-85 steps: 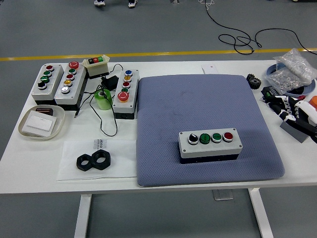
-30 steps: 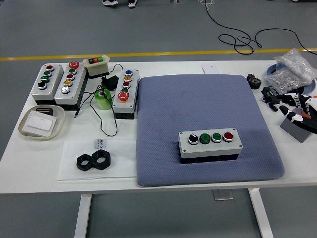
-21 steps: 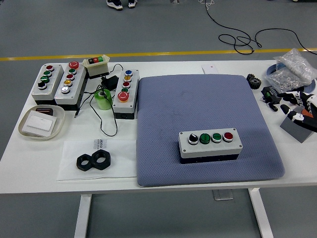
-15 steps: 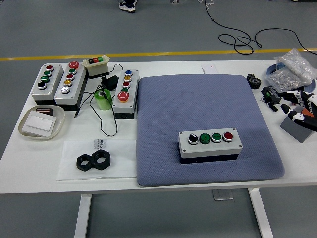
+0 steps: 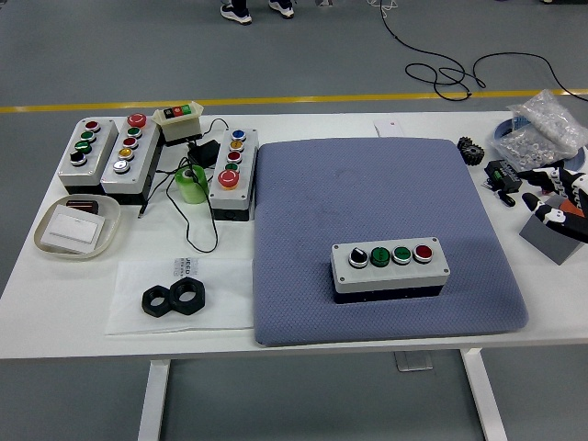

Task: Pick up the button,place it on the desk,press the button,press the button

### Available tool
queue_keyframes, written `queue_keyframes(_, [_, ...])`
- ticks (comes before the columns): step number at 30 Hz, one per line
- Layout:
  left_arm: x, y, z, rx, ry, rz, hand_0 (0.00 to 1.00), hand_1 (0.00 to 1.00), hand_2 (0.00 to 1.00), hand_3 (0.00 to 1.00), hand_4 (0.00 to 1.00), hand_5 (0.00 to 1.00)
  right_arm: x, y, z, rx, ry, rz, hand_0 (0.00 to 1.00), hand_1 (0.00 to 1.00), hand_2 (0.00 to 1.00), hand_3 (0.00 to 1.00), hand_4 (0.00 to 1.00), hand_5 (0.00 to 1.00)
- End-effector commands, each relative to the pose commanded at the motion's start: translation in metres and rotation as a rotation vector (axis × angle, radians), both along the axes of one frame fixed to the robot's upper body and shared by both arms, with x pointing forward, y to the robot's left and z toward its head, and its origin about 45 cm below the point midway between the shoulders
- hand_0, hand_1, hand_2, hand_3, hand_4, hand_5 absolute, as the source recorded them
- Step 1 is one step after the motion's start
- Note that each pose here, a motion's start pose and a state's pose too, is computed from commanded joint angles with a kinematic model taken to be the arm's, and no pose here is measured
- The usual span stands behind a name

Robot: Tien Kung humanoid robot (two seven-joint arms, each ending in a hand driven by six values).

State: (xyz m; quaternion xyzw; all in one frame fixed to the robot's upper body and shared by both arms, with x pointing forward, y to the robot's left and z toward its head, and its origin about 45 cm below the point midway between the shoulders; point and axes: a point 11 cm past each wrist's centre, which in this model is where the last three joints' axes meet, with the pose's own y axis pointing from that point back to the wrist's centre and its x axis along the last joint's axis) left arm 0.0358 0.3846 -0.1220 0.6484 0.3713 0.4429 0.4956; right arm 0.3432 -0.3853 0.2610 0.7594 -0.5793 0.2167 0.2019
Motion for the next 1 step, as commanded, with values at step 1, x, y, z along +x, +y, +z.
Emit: queue_keyframes(1, [0.0001, -0.0004, -0.0001, -0.001, 0.0, 0.0, 0.744, 0.909, 0.958, 0.802, 0.557, 0.998, 0.0, -0.0006, 0.0002, -0.002, 0.0, -0.001, 0.938, 0.872, 0.835, 0.764, 0.647, 0.542])
